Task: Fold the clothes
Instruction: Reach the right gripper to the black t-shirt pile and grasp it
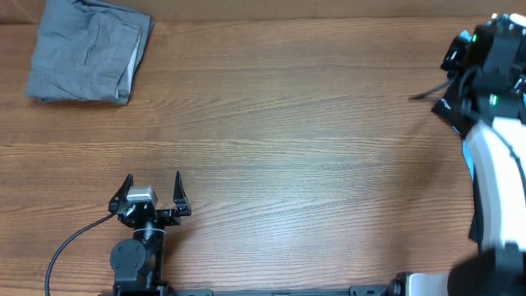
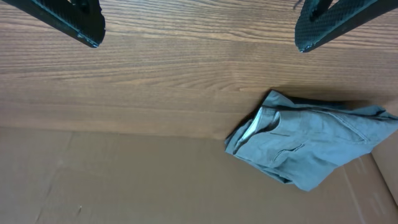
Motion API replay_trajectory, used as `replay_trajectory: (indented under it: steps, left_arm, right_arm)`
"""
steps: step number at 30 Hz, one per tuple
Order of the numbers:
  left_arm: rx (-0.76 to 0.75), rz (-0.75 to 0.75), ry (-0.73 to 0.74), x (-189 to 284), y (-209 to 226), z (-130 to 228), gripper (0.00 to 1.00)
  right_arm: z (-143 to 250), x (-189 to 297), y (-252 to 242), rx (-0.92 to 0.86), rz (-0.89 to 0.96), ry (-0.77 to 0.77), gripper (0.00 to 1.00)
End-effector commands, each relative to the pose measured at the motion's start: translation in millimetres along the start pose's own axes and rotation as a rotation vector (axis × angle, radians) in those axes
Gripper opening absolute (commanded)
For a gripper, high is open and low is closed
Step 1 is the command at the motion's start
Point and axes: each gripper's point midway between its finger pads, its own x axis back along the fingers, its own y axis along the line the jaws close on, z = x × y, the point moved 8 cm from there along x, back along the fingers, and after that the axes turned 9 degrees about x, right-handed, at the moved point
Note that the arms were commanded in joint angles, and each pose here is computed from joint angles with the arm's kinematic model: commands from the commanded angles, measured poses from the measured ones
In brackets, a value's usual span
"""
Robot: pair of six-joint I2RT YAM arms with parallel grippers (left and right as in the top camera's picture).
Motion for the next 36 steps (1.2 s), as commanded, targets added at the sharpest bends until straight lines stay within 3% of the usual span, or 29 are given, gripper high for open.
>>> replay_trajectory:
  steps: [1,7,16,32,34,36]
  left_arm:
    - [-0.022,-0.009,-0.011,0,1,-1,1.0]
    - [-0.022,-0.009,-0.01,0,1,-1,1.0]
    - [-0.022,-0.009,-0.011,0,1,-1,1.0]
    - [-0.022,-0.009,-0.01,0,1,-1,1.0]
    - [-0.022,-0.009,-0.01,0,1,-1,1.0]
    - [-0.022,-0.009,-0.01,0,1,-1,1.0]
  right_arm:
    - [-4,-27,1,0.012,0.049,0.036,1.0]
    - [33,-73,36,0.108,-0.06,0.163,1.0]
    - [99,-137,55,0.187,-0.044,0.362,1.0]
    - [146,-178,65,0.161,-0.115,0.464,0.99]
    - [150,-181,65,0.158,-0.112,0.474,0.92]
    - [153,-184,64,0.154,-0.108,0.481,0.76]
